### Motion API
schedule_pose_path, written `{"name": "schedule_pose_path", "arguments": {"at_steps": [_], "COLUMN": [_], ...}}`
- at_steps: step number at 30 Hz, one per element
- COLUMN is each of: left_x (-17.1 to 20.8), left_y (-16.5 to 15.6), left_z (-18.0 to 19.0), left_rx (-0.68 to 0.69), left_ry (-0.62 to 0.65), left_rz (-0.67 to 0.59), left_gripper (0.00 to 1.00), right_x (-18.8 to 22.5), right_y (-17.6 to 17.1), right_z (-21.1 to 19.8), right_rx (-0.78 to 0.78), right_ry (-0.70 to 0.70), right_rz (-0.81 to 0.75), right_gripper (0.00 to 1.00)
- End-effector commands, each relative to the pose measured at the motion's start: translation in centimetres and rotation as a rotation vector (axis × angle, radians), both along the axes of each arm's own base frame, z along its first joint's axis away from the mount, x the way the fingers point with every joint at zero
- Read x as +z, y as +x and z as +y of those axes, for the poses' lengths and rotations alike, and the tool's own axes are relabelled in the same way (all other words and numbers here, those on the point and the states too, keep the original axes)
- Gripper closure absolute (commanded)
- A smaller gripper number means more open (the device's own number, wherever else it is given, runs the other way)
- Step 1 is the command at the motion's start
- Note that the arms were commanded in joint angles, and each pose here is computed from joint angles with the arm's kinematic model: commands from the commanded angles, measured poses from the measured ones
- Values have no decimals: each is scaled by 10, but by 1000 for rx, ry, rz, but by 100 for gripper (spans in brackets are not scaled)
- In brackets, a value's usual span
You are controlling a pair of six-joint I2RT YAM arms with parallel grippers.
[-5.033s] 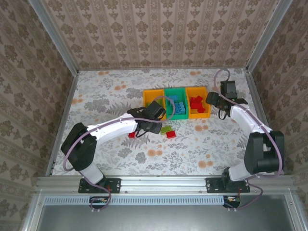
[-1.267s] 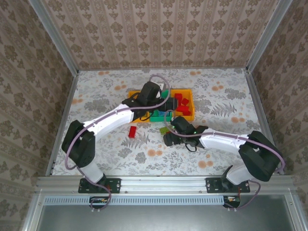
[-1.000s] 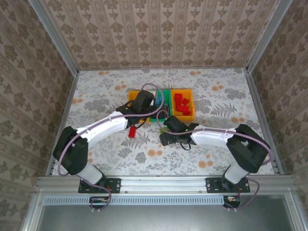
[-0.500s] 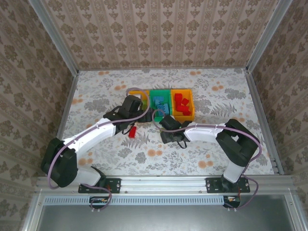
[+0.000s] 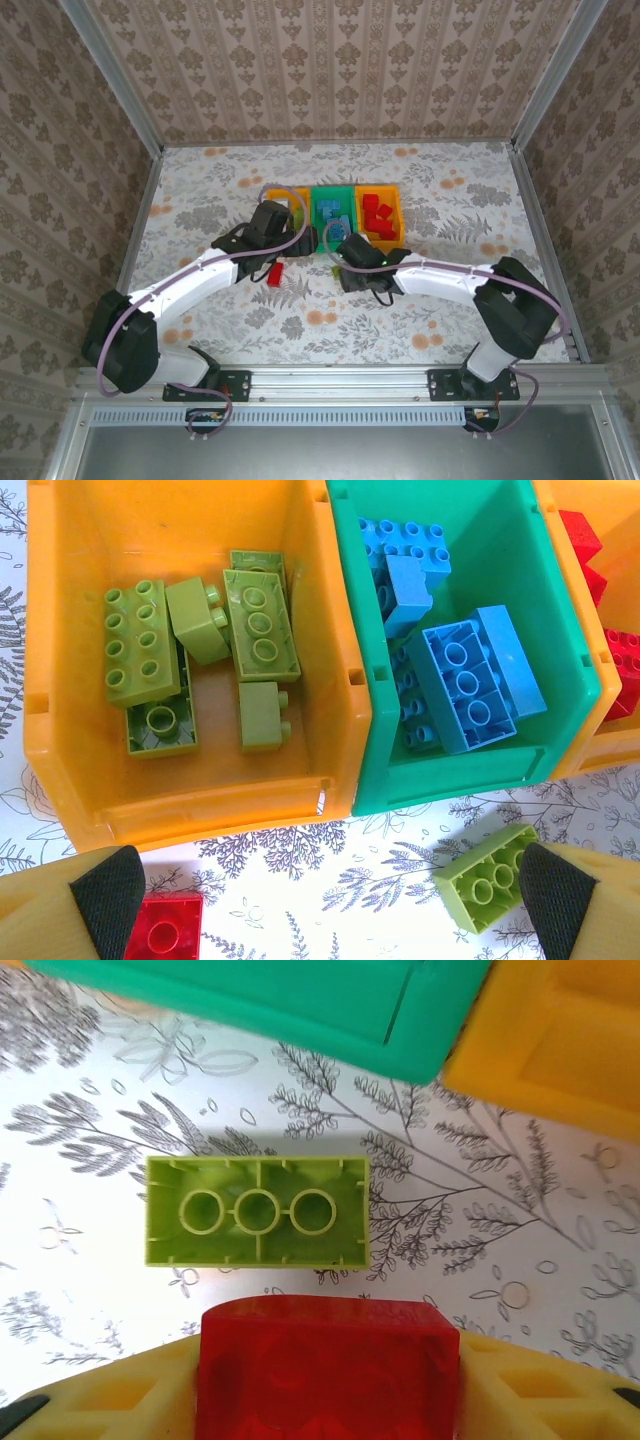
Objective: Sort the legos into containers by color
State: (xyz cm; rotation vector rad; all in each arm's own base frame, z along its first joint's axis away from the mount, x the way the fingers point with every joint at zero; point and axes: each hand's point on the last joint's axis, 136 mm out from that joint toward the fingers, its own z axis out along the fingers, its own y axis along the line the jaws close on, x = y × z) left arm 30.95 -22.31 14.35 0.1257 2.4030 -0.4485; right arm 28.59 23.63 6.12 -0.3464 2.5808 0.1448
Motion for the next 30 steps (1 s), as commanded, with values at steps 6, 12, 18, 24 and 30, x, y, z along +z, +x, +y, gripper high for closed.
{"name": "schedule_pose_path", "arguments": {"at_steps": [6, 12, 18, 24, 30], "left_x": [-7, -21, -28, -28, -36], "left_y": [-8, -20, -29, -35, -37], "left_z": [12, 10, 17, 30, 34], "left_rx": [20, -17, -12, 13, 17], "left_ry": [25, 43, 81, 98, 118], "left_rz": [24, 52, 71, 52, 75], "left_gripper": [0, 0, 0, 0, 0], "right_x": [57, 67, 58, 37, 2], "right_y": [43, 93, 114, 75, 33], "right_z": [-51, -82, -81, -81, -87], "right_rx": [-112, -196, -185, -154, -250], "right_ry": [13, 15, -7, 57, 69], "right_rz": [-119, -140, -89, -27, 97], "right_gripper": [40, 40, 42, 37, 31]}}
